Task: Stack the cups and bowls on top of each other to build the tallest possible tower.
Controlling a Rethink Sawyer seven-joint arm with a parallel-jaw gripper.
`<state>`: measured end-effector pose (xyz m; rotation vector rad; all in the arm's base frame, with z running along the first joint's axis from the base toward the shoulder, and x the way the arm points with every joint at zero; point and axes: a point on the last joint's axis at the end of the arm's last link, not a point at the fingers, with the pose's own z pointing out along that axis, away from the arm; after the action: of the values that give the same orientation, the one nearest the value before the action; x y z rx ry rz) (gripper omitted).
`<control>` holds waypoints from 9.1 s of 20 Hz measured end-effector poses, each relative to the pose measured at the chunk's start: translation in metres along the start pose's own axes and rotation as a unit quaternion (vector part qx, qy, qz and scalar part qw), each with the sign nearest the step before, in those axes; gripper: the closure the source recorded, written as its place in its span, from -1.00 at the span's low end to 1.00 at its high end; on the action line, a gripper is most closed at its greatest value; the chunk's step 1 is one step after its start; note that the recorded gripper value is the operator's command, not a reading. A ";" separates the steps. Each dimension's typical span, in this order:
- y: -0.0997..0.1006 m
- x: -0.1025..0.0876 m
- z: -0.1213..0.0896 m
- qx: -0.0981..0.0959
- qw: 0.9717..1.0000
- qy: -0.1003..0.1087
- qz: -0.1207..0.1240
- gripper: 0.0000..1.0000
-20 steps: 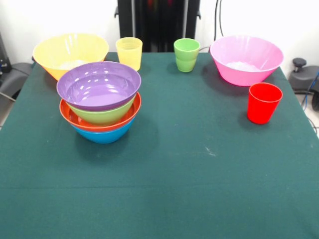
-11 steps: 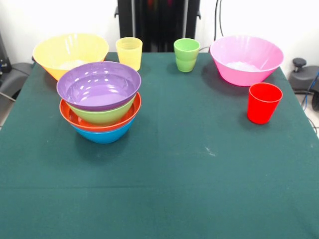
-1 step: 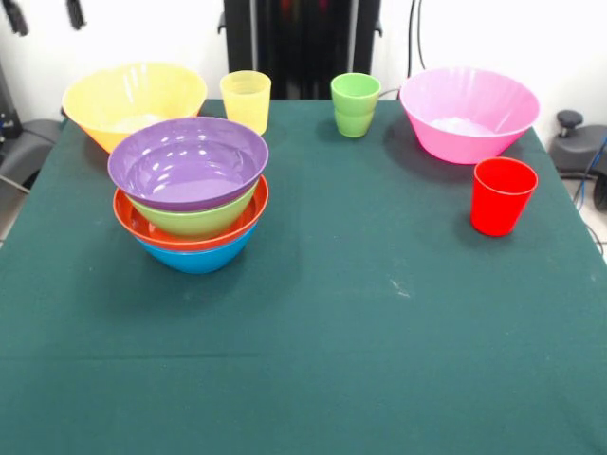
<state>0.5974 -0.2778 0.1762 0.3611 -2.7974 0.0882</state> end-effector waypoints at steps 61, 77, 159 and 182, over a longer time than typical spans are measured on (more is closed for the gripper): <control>0.024 0.033 0.078 0.004 0.998 -0.057 -0.004 -1.00; 0.021 0.035 0.099 -0.013 0.998 -0.055 0.000 -1.00; 0.017 0.032 0.176 -0.025 0.996 -0.065 -0.049 -1.00; -0.002 -0.032 0.090 -0.024 0.998 -0.002 -0.056 -1.00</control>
<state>0.5999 -0.2808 0.0807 0.5054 -2.7715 -0.0053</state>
